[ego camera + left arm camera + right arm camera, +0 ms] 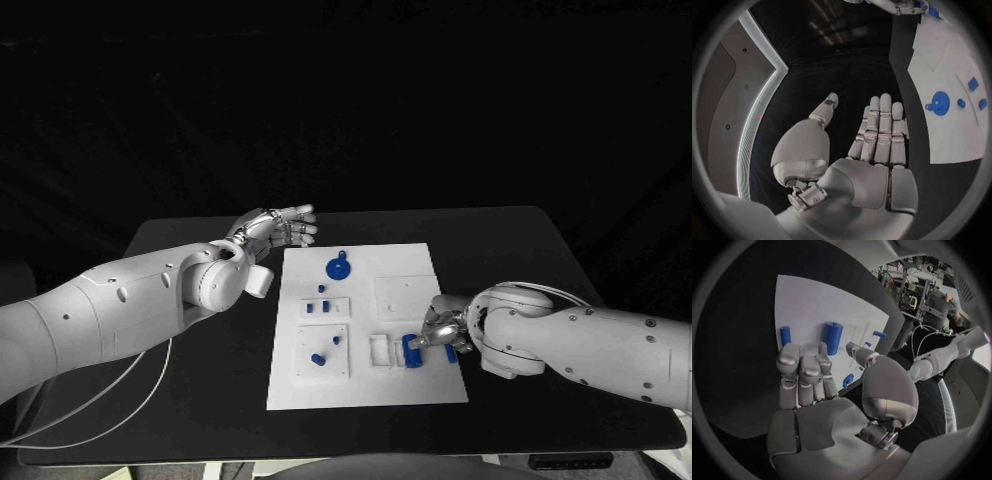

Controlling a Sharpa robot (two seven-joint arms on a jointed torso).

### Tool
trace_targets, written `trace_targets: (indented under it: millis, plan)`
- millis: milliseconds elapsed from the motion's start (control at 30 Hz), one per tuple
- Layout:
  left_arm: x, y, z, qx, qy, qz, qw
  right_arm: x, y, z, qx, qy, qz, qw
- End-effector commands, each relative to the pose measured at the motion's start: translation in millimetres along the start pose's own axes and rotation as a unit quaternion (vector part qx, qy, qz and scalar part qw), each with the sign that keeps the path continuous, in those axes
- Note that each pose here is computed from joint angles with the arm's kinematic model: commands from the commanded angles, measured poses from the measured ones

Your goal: Assemble the parts on the task board

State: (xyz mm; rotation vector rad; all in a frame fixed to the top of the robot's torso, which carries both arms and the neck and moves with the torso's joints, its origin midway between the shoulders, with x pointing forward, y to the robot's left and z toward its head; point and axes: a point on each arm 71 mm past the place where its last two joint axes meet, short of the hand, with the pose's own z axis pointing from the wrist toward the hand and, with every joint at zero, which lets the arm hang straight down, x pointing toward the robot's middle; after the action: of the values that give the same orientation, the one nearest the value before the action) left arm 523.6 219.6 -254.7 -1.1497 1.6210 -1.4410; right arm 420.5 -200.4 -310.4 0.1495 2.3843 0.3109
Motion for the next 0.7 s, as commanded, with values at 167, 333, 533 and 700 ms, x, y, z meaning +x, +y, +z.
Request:
trace_targets:
  millis: [167, 333, 533, 700]
  plan:
    - [2.4, 2.5, -0.4, -0.012, 0.003, -0.005, 1.000, 10.5, 3.2, 10.3, -0.003, 0.002, -0.010, 1.000]
    - [1.6, 2.5, -1.0, -0.012, 0.003, -0.005, 1.000, 14.9, 1.7, 15.2, 0.002, 0.009, -0.011, 1.000]
    - [1.4, 2.4, -1.9, -0.012, 0.005, -0.006, 1.000, 20.2, 1.9, 17.5, 0.006, 0.027, -0.011, 1.000]
    - [1.2, 2.4, -2.3, -0.012, 0.007, -0.007, 1.000, 22.8, 4.7, 19.5, 0.004, 0.027, -0.006, 1.000]
